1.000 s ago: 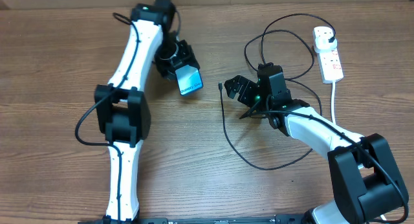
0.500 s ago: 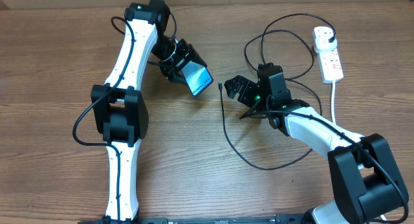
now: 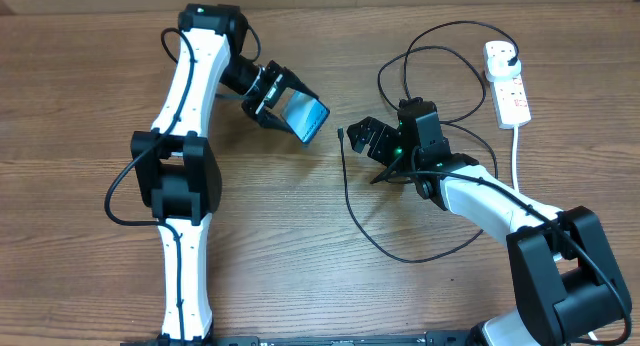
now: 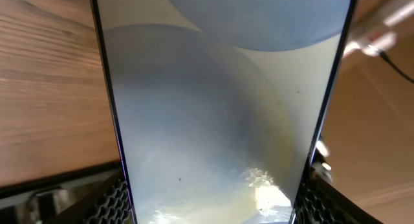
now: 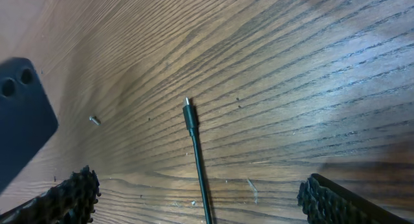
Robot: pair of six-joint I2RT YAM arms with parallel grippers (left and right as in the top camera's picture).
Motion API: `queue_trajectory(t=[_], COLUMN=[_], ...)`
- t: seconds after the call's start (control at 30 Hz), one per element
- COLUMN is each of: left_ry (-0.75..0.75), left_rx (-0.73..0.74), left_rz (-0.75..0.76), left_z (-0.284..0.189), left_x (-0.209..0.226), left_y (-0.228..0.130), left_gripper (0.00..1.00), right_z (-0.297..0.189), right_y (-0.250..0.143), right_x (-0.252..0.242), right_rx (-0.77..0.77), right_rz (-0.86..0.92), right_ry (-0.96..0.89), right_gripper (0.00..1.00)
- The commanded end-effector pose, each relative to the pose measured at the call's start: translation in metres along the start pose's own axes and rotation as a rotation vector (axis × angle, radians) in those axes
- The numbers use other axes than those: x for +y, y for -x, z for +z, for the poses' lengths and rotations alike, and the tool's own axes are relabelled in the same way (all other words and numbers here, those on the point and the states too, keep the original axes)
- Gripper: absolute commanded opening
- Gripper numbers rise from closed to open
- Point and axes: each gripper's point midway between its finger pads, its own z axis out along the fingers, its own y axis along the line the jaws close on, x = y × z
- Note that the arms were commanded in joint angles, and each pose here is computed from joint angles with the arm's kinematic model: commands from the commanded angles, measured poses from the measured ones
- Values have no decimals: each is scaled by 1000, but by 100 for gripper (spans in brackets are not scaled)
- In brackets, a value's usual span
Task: Plug charger to phone and switch on socket
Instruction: 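Lift the phone with the left gripper and swing it toward the right gripper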
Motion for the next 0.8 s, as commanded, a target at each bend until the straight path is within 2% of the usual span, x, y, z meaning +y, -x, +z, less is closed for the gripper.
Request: queue_trajectory(t=[0.0,0.4,0.77], left_ry=[-132,-150,-42], left_rx=[88,98,1], left_rz=[30,34,-3], left_z=[-10,-11,-8], left_x=[-23,-26,-8], left_y=[-15,-17,0], left_gripper=[4,4,4], right_z=[-6,-6,-12], right_y=[9,7,3], right_x=[10,14,41], right_rx=[-23,-9,46], right_rz=[-7,-8,-27], right_ry=[27,48,163], right_gripper=[100,100,100])
